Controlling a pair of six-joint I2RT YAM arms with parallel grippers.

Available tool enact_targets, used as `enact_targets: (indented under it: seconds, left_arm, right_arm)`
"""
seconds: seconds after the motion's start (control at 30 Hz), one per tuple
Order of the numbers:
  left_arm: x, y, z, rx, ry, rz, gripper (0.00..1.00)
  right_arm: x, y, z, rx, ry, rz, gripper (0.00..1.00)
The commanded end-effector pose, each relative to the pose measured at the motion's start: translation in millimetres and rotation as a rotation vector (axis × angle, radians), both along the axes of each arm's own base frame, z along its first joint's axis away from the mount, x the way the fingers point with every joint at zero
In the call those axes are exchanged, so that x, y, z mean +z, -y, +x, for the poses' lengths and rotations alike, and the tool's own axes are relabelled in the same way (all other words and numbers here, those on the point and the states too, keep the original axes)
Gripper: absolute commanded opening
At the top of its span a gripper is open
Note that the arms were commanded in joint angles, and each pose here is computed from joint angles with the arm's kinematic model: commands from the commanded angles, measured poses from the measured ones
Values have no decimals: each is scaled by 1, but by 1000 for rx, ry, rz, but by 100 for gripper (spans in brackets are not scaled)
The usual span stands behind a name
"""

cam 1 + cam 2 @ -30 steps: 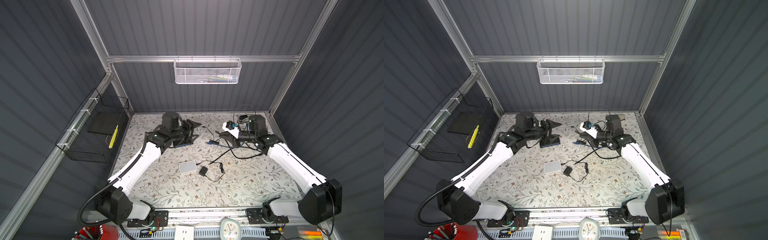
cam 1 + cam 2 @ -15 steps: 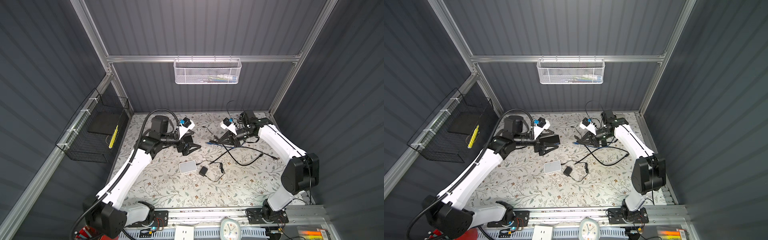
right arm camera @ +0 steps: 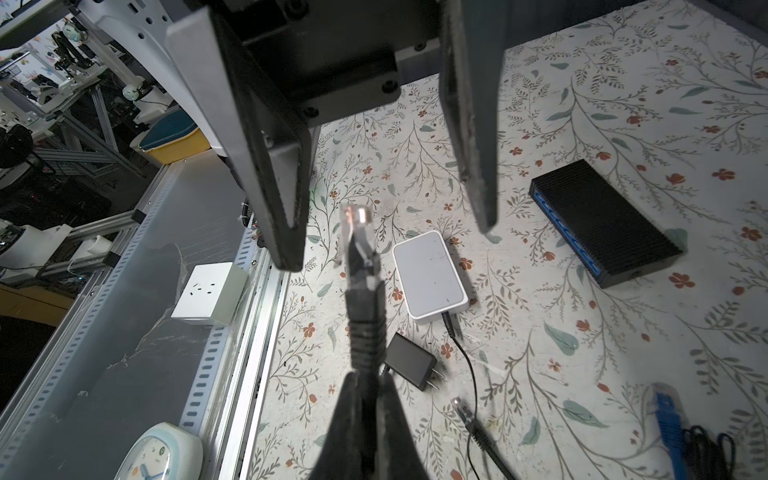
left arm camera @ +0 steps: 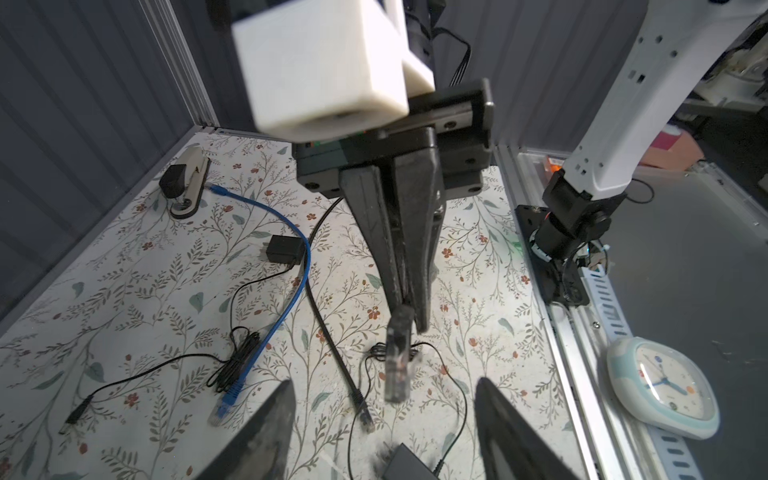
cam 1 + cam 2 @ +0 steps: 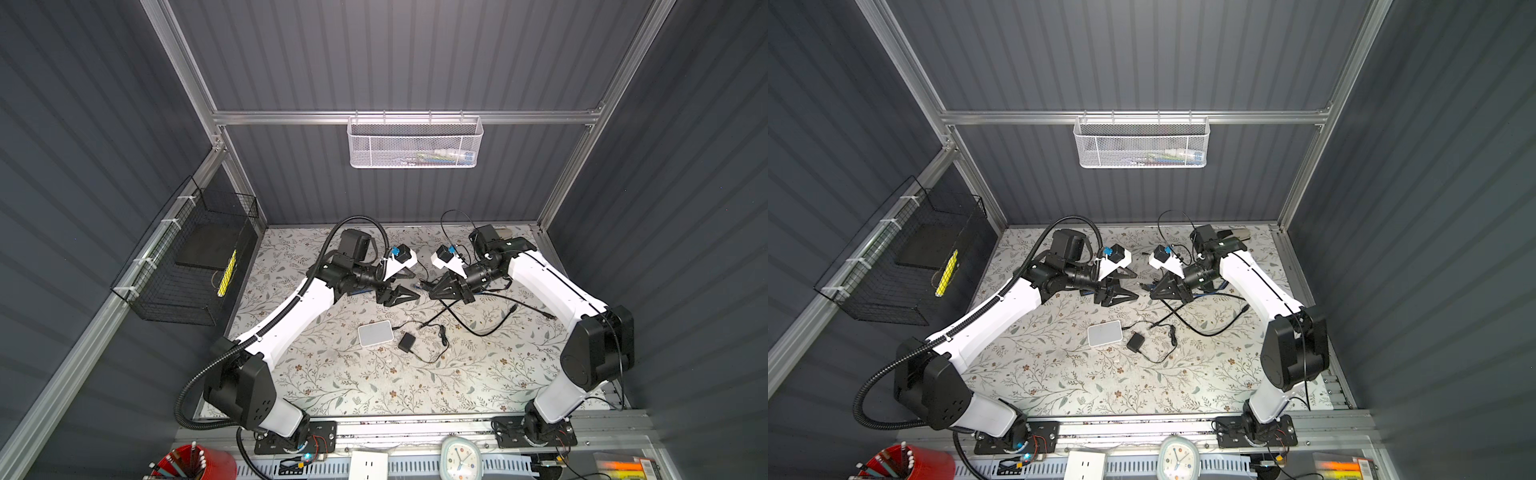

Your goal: Insert the plug into the switch port

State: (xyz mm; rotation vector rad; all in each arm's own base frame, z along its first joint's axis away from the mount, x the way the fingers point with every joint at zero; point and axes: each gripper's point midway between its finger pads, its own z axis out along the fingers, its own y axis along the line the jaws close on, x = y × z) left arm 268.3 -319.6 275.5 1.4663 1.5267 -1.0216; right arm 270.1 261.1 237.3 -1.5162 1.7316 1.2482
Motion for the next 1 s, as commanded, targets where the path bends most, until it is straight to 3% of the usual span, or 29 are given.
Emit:
enact_targets:
  seconds: [0.0,0.17,0.33,0.53,0.67,0.73,0.8,0.87,0.97]
  left_arm:
    - [13,5,-3,-41,-28,-59,57]
    - [17,9,-5,-59,-64,-85,44]
    - [16,11,-7,-82,-96,-95,20]
    - [12,10,-6,-77,-114,-75,5]
    - [16,7,4,-4,-148,-79,2]
    - [28,2,15,78,-214,-115,2]
    - [41,-5,34,223,-359,-175,2]
    - [52,-11,48,365,-547,-251,1]
    - [63,-16,58,499,-871,-408,2]
  right_arm:
    - [9,-2,-5,18,8,18,0]
    - [8,-3,-3,20,13,12,0]
    - [7,-3,-3,18,12,8,0]
    - [10,-3,-2,10,20,7,2]
    - [12,-1,15,-119,14,-32,52]
    - [28,8,27,-231,91,-15,67]
    - [47,27,35,-378,196,28,77]
    - [71,43,38,-504,392,84,99]
    - [108,50,23,-584,669,250,99]
